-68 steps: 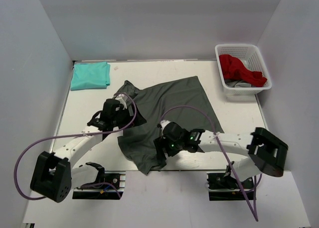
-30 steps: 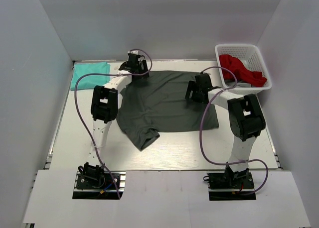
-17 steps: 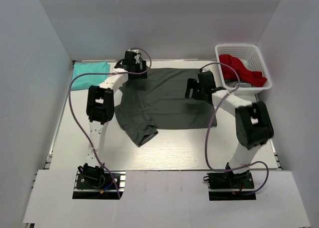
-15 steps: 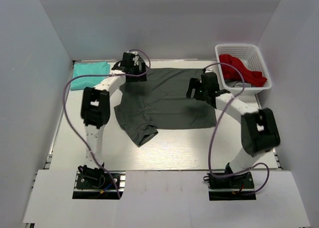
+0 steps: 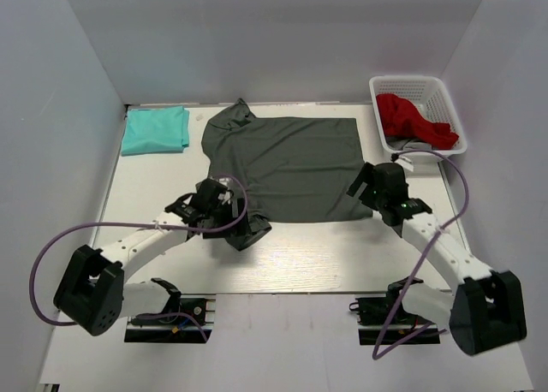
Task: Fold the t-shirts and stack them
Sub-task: Grap the side of the flattened tshirt closest away from the robot with both arms
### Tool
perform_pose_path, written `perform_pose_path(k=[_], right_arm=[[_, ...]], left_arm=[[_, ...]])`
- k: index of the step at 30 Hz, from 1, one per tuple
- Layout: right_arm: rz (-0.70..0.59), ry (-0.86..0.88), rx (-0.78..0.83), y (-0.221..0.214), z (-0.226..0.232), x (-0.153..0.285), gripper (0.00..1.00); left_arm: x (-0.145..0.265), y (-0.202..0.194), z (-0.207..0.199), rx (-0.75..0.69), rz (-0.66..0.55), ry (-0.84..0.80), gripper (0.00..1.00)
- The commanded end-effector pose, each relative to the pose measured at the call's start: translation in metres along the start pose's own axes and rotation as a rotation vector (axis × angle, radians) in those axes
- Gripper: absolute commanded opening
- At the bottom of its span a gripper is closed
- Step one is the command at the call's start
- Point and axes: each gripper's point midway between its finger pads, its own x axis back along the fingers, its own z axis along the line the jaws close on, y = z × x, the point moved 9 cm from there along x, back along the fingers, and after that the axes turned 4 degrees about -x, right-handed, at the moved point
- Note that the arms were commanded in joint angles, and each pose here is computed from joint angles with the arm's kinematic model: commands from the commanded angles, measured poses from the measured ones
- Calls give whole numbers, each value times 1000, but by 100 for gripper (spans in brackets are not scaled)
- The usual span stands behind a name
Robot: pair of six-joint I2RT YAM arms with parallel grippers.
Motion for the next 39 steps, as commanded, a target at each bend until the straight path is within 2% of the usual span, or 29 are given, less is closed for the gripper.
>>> perform_pose_path(k=[1,4,6,9,10,16,19,20,27,28,29,36,39], right_arm=[[-71,0,-79,3,-6,10,90],[-47,-43,-69,-1,-13,11,90],[-35,-57,-56,-3,-15,11,90],[-9,-85,-52,-8,-20,7,90],[-4,-93,-29,-9,-23,4,90],[60,-140,-42,-17,-27,-14,90],[124,-156,-49,-20,-30,-22,90],[145,-167,-54,-22,-31,-23,90],[196,-194,-77,-33,-44,-21,85],[193,-194,-80,-34,-45,-22,79],[188,-196,-83,-34,-46,-24,76],[222,-192,-94,-35,-47,-37,70],[231,-195,-98,-37,-47,-40,60]], left_arm=[[4,-19,-6,60,39,-24,100],[-5,-33,0,49,128,88,98],[-7,-34,-3,36,132,81,96],[-15,-39,-5,18,145,77,84],[-18,-39,-5,9,148,78,73],[-36,-32,-9,-29,172,86,48],[-37,-31,-8,-29,193,121,7],[-36,-33,-7,-29,201,126,0],[-24,-40,-1,-10,233,173,0],[-24,-41,-2,-8,239,164,0],[-23,-46,1,-7,265,180,0],[-8,-48,1,3,278,190,0],[-3,-44,-1,2,259,178,0]])
